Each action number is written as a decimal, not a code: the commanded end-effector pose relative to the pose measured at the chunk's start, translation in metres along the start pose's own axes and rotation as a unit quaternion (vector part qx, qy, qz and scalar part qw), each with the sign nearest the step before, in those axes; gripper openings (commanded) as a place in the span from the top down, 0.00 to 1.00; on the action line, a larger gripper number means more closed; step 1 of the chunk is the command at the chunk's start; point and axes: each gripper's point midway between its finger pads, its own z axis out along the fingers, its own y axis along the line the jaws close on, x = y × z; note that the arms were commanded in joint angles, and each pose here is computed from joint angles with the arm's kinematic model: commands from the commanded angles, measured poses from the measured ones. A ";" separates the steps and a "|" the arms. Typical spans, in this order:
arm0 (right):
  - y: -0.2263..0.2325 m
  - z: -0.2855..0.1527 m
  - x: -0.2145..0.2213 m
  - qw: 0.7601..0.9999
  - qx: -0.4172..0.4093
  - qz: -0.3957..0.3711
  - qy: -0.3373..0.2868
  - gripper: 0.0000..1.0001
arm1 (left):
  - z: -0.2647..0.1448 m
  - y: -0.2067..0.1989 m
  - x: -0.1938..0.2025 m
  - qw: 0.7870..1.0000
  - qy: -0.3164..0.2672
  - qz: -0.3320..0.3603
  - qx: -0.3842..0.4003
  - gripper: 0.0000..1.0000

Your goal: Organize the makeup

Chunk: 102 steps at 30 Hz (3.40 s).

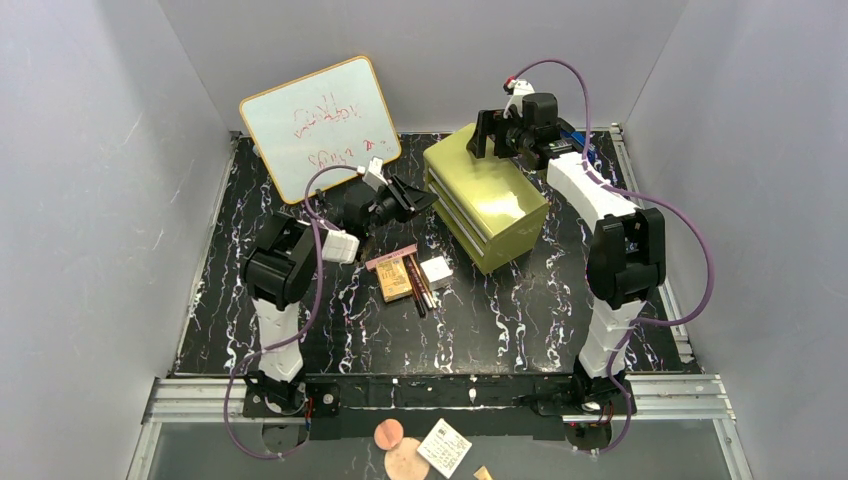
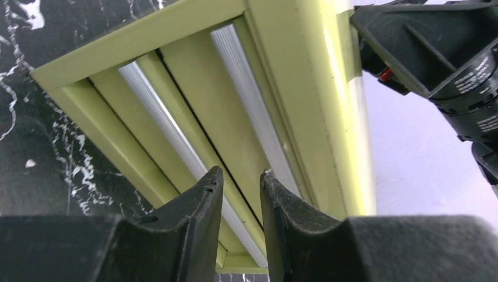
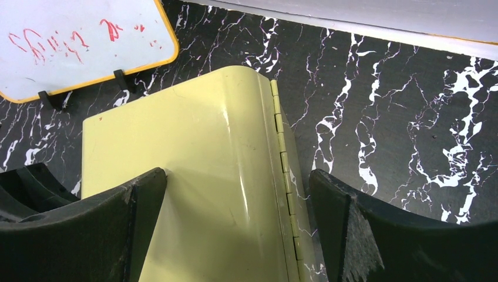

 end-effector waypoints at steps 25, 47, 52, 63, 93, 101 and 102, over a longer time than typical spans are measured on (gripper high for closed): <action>-0.003 -0.010 -0.004 0.999 0.011 -0.030 0.000 0.01 | 0.029 -0.043 -0.009 0.995 -0.035 -0.017 0.093 0.72; -0.003 -0.007 0.013 1.000 0.003 -0.021 0.015 0.01 | 0.048 -0.061 0.008 0.959 -0.066 -0.118 0.249 0.73; -0.003 -0.006 0.017 1.000 0.001 -0.019 0.018 0.01 | 0.056 -0.084 0.010 0.952 -0.058 -0.104 0.283 0.92; -0.004 -0.005 0.022 1.000 0.003 -0.021 0.023 0.01 | 0.050 -0.085 -0.001 0.955 -0.056 -0.092 0.278 1.00; 0.005 -0.002 0.036 0.999 -0.030 -0.009 0.045 0.01 | -0.005 0.037 -0.054 0.982 -0.005 -0.071 0.175 1.00; -0.027 0.005 0.073 0.994 0.046 0.007 0.098 0.01 | -0.028 0.066 -0.052 0.989 -0.003 -0.076 0.128 1.00; -0.034 0.007 0.082 0.992 0.063 0.007 0.110 0.01 | -0.030 0.067 -0.053 0.989 -0.003 -0.077 0.125 1.00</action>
